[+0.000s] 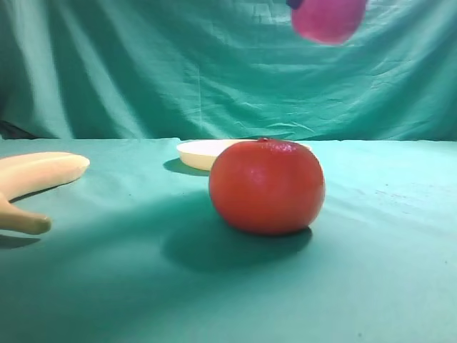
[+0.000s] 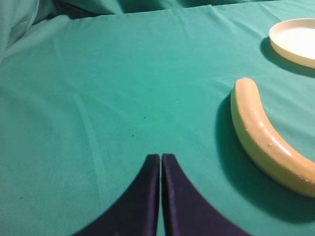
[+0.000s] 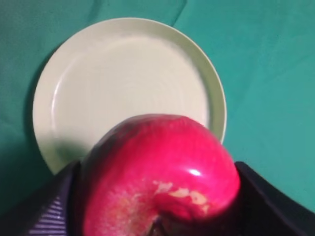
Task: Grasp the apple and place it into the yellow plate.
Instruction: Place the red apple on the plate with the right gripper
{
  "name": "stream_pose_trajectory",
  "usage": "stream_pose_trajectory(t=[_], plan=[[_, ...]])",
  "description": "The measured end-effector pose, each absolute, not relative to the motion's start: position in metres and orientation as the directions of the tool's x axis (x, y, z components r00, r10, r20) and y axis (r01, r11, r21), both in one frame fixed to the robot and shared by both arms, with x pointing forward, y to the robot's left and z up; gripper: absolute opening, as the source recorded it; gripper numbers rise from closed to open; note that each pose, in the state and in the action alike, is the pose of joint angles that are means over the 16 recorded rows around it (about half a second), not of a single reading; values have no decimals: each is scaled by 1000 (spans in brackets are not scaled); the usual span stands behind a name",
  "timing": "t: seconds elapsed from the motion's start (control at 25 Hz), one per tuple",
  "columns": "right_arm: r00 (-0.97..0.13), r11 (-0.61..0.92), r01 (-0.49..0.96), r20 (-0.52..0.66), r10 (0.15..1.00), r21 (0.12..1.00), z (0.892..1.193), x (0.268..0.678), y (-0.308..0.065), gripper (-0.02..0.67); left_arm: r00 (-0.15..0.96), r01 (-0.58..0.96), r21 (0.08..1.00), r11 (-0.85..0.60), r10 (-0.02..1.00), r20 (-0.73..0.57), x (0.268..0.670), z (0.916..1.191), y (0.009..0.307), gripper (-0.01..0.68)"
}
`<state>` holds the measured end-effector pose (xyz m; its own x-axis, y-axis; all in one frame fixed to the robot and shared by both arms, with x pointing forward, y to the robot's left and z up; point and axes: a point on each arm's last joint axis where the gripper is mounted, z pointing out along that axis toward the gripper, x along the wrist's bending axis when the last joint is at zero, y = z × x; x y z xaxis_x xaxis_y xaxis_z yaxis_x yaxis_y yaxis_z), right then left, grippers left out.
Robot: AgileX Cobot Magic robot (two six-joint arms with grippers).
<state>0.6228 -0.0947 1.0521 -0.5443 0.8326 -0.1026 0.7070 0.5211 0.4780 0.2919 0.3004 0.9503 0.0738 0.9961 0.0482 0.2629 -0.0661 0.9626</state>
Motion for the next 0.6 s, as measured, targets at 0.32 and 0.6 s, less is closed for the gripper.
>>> stream_pose_trajectory(t=[0.32, 0.6], plan=[[-599, 578, 672, -118, 792, 463, 997, 650, -68, 561, 74, 263, 963, -66, 996, 48, 292, 950, 300, 0], [-623, 602, 651, -129, 772, 461, 973, 657, -60, 561, 74, 263, 963, -66, 996, 48, 292, 950, 300, 0]])
